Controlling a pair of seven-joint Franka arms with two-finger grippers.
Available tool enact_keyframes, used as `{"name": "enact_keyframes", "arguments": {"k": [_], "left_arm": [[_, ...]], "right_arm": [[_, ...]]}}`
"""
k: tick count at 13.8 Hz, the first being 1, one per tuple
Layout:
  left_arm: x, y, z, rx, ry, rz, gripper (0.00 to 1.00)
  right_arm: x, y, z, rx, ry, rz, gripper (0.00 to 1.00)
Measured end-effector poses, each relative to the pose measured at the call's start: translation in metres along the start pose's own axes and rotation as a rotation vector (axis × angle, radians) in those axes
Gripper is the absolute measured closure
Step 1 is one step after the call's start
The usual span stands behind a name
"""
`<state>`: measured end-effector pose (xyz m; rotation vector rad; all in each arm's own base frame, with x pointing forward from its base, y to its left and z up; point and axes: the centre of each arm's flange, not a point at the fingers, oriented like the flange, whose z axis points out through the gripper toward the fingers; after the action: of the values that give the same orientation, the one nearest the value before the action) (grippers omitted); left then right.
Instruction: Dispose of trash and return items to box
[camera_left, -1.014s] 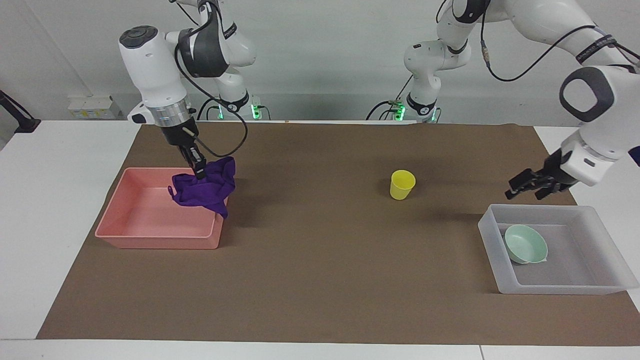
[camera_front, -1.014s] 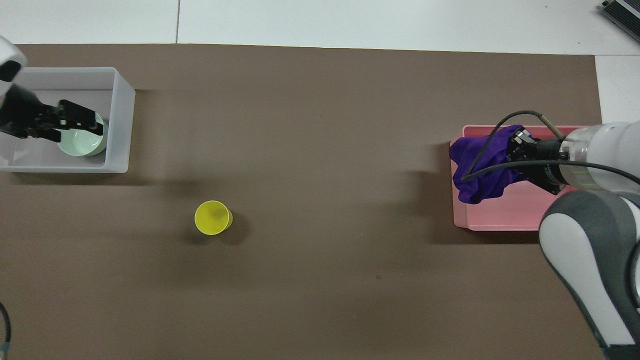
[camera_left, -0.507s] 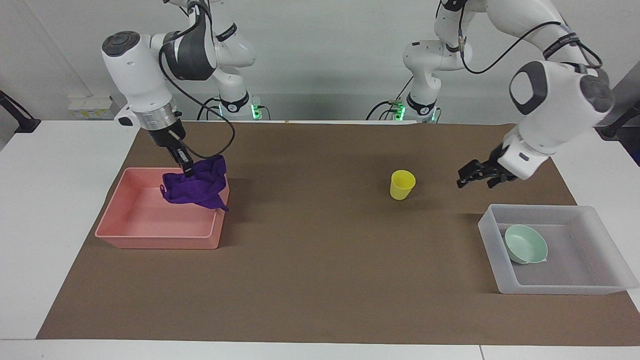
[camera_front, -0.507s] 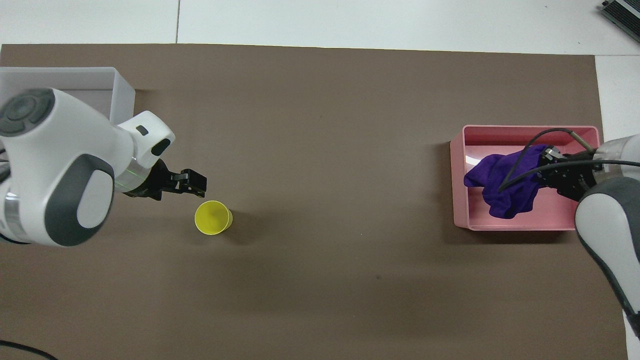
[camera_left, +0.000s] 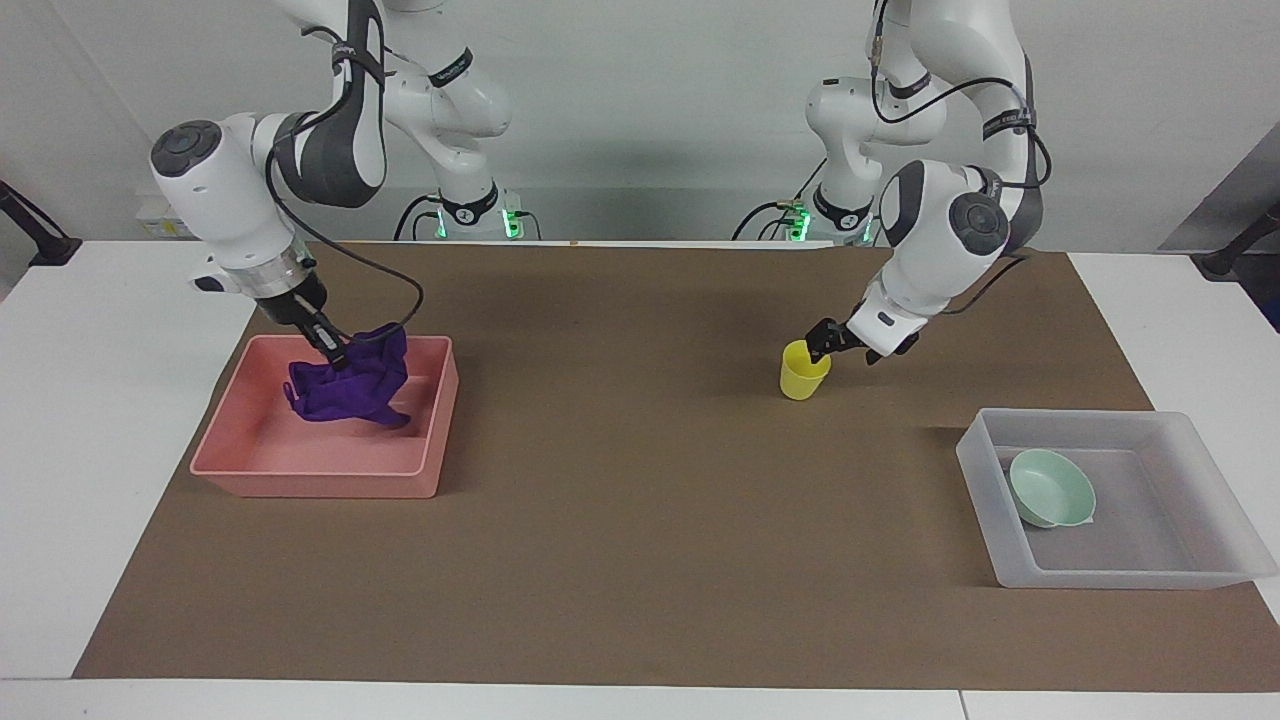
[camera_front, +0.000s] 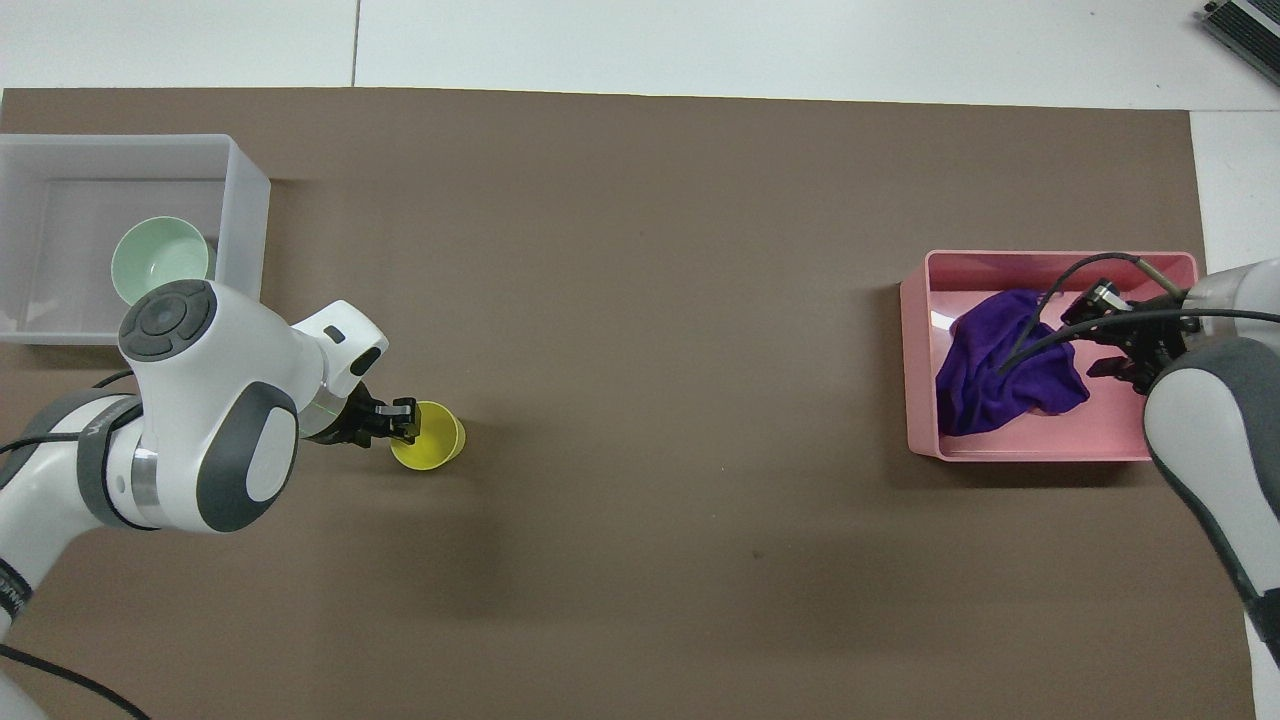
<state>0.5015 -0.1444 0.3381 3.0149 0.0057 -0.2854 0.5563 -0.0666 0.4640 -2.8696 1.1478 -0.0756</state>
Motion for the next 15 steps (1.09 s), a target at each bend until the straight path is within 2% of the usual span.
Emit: {"name": "enact_keyframes", "arguments": {"k": [1, 3, 4, 6, 8, 9, 12, 13, 15], "left_arm": [[0.001, 0.0, 0.004, 0.0, 0.001, -0.002, 0.65], [0.004, 0.0, 0.007, -0.003, 0.0, -0.007, 0.88], [0.006, 0.001, 0.0, -0.009, 0.005, -0.014, 0.95], [0.015, 0.0, -0.033, -0.019, 0.006, -0.045, 0.96], [0.031, -0.02, -0.092, -0.042, 0.03, -0.092, 0.96], [0.039, -0.042, -0.128, -0.057, 0.061, -0.129, 0.96], [0.054, -0.149, -0.22, -0.094, 0.21, -0.284, 0.96], [0.058, -0.185, -0.235, -0.095, 0.242, -0.308, 0.96], [0.079, -0.228, -0.233, -0.081, 0.261, -0.303, 0.96]], "right_arm": [[-0.002, -0.006, -0.01, -0.011, 0.016, -0.036, 0.33], [-0.011, -0.023, -0.036, -0.02, 0.025, -0.136, 0.09], [-0.015, -0.031, -0.052, -0.024, 0.021, -0.184, 0.01], [-0.025, -0.047, -0.089, -0.023, 0.021, -0.275, 0.0], [-0.039, -0.061, -0.117, -0.027, 0.015, -0.332, 0.0], [-0.046, -0.066, -0.128, -0.033, 0.007, -0.355, 0.0], [-0.055, -0.07, -0.155, -0.04, -0.004, -0.385, 0.0], [-0.055, -0.069, -0.158, -0.04, -0.004, -0.41, 0.0], [-0.054, -0.068, -0.157, -0.043, -0.01, -0.458, 0.0]]}}
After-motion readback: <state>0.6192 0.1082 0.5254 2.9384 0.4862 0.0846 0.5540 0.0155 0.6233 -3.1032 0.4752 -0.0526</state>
